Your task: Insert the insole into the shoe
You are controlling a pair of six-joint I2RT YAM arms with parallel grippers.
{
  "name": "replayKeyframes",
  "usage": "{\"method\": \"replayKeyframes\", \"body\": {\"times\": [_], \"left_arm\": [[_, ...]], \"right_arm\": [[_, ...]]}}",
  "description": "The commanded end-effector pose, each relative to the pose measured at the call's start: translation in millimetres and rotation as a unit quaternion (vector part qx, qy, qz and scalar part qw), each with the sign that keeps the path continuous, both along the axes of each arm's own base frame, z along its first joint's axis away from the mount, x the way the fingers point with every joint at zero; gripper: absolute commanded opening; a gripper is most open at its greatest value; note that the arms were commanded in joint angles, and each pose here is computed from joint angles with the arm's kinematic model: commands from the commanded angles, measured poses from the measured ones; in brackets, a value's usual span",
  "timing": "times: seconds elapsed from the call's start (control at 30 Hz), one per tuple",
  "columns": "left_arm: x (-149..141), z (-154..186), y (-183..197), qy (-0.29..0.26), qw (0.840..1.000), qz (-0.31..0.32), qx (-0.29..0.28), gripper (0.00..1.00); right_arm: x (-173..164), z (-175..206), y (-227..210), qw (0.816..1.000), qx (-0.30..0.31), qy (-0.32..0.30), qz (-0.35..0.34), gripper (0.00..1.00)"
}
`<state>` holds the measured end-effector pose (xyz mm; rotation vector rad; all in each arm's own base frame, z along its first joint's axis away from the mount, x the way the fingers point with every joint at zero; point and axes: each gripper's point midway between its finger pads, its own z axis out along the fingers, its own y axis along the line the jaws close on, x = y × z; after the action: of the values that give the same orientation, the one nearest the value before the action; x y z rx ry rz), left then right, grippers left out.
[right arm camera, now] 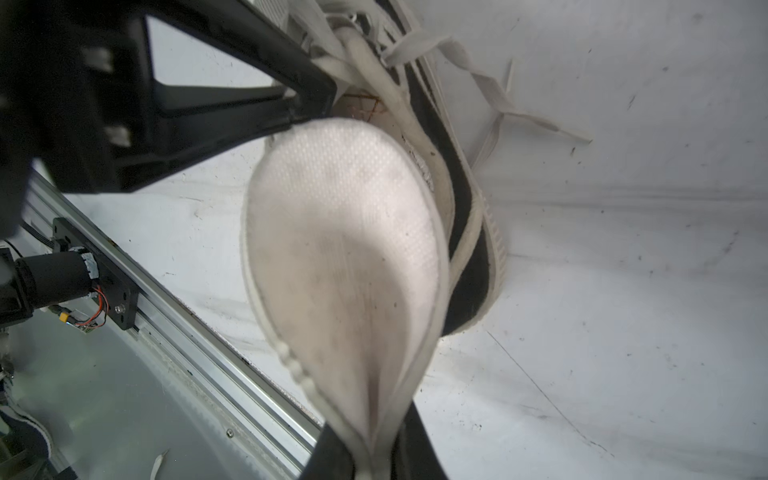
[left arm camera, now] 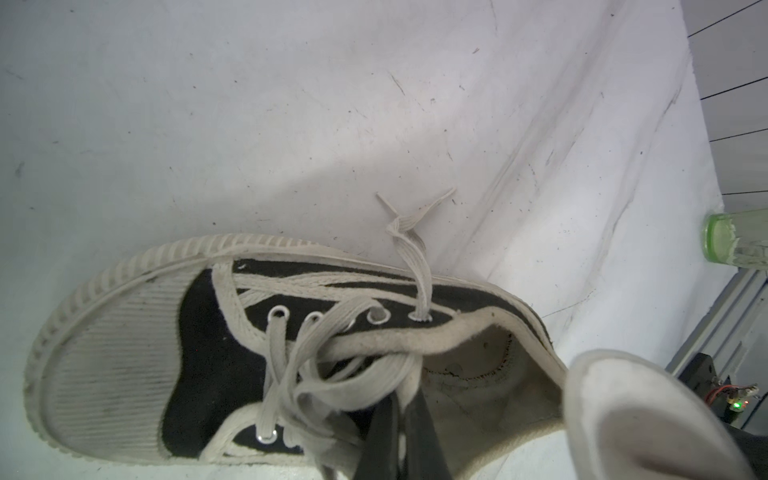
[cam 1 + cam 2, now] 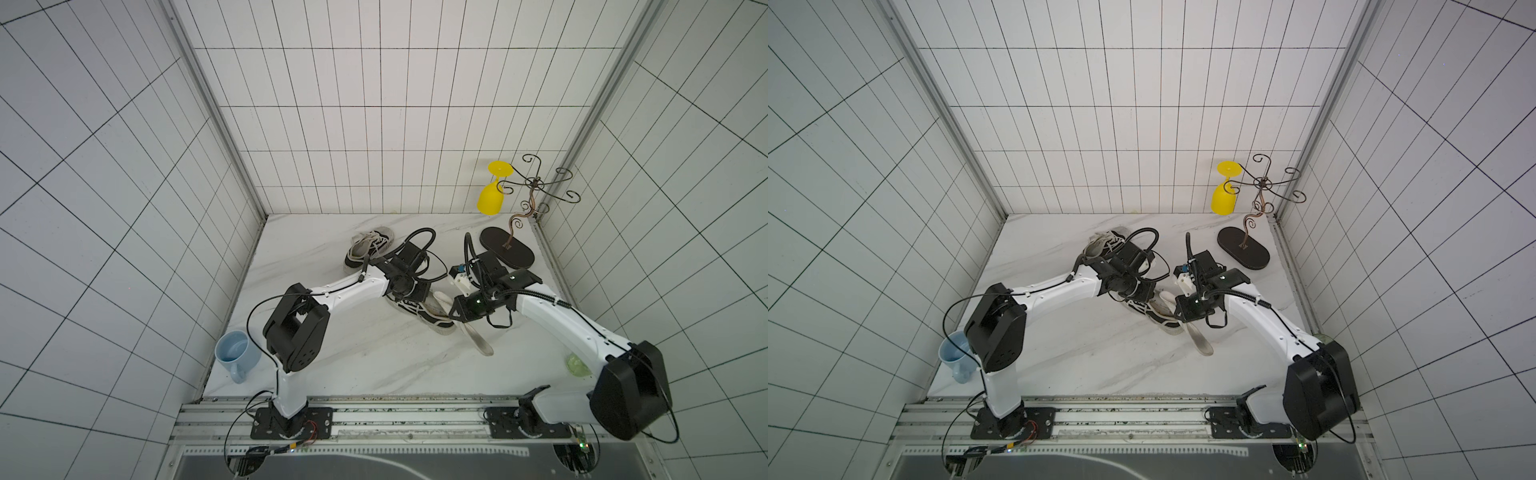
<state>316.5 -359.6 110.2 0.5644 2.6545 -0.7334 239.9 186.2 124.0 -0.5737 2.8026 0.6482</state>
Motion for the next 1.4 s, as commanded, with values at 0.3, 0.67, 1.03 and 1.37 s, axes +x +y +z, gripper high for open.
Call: {"method": "replayKeyframes", "body": {"times": [0.3, 0.67, 1.03, 1.37], "left_arm": [[4, 51, -30, -0.061, 0.991, -0.063, -0.103, 0.0], [-18, 42, -37, -0.023, 0.985, -0.124, -0.118, 0.0], [-5, 32, -48, -0.003, 0.981, -0.122, -0.15, 0.0], [-8, 22, -46, 0.016, 0.978, -0.126, -0.166, 0.0]], "right_arm": [[-12, -37, -8, 0.993, -0.079, 0.088, 0.017, 0.16], [49, -30, 7, 0.993, -0.108, 0.05, -0.005, 0.19], [80, -35, 38, 0.991, -0.083, -0.067, 0.081, 0.24], [99, -32, 59, 0.975, -0.018, -0.189, 0.112, 0.26]]}}
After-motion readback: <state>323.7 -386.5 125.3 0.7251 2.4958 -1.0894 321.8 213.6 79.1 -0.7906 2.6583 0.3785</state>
